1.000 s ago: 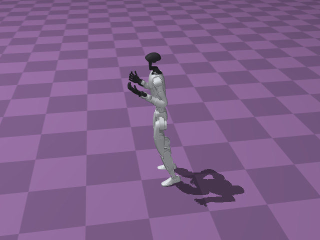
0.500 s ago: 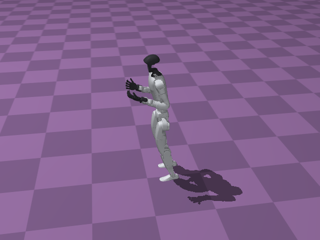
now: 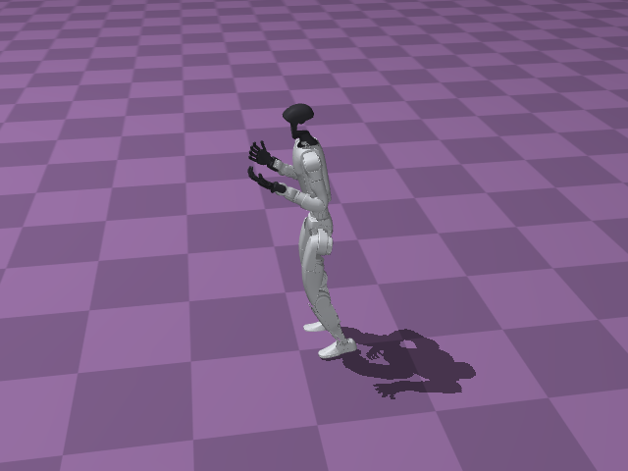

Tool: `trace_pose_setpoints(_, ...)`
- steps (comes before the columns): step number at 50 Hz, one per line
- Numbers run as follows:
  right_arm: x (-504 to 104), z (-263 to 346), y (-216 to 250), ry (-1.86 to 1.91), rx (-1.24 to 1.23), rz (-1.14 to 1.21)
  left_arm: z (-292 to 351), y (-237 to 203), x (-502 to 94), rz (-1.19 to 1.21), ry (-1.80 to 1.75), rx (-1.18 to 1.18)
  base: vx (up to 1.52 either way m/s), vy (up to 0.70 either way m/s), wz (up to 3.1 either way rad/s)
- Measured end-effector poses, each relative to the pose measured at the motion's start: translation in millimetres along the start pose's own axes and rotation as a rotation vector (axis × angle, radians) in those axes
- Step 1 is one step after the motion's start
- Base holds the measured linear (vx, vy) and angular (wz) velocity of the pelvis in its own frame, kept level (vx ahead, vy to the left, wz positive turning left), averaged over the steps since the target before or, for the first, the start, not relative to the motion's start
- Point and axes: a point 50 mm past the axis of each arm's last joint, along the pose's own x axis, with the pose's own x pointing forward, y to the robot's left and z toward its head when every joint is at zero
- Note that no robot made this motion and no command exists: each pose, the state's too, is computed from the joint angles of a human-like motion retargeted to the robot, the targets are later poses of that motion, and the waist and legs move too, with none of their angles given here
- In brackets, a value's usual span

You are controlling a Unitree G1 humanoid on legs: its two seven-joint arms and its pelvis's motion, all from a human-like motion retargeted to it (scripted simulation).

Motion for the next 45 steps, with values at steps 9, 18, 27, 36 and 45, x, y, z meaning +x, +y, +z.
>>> trace_pose_setpoints(9, -27.2, 15.3, 3.9, 0.036, -0.015, -0.041, 15.4, -7.4, -23.8, -0.039, 0.061, 0.169, 0.12, 0.05, 0.18)
trace_pose_setpoints(18, -16.9, -20.7, -0.8, 0.116, 0.040, -0.108, -21.6, -1.4, 9.5, -0.023, 0.108, 0.104, -0.08, 0.06, 0.16)
trace_pose_setpoints(27, -16.4, 20.5, 8.3, -0.012, 0.025, 0.009, -5.9, -36.4, 2.3, -0.209, 0.055, -0.047, 0.05, -0.02, -0.11)
trace_pose_setpoints(36, -31.1, -21.9, -8.3, 0.194, 0.064, -0.090, -25.9, -11.9, -4.3, 0.008, 0.207, -0.022, -0.07, -0.02, -0.11)
trace_pose_setpoints(45, -8.9, 15.8, 7.8, -0.057, -0.044, -0.013, -7.5, -22.7, 3.4, -0.123, 0.050, -0.073, 0.01, 0.00, -0.26)
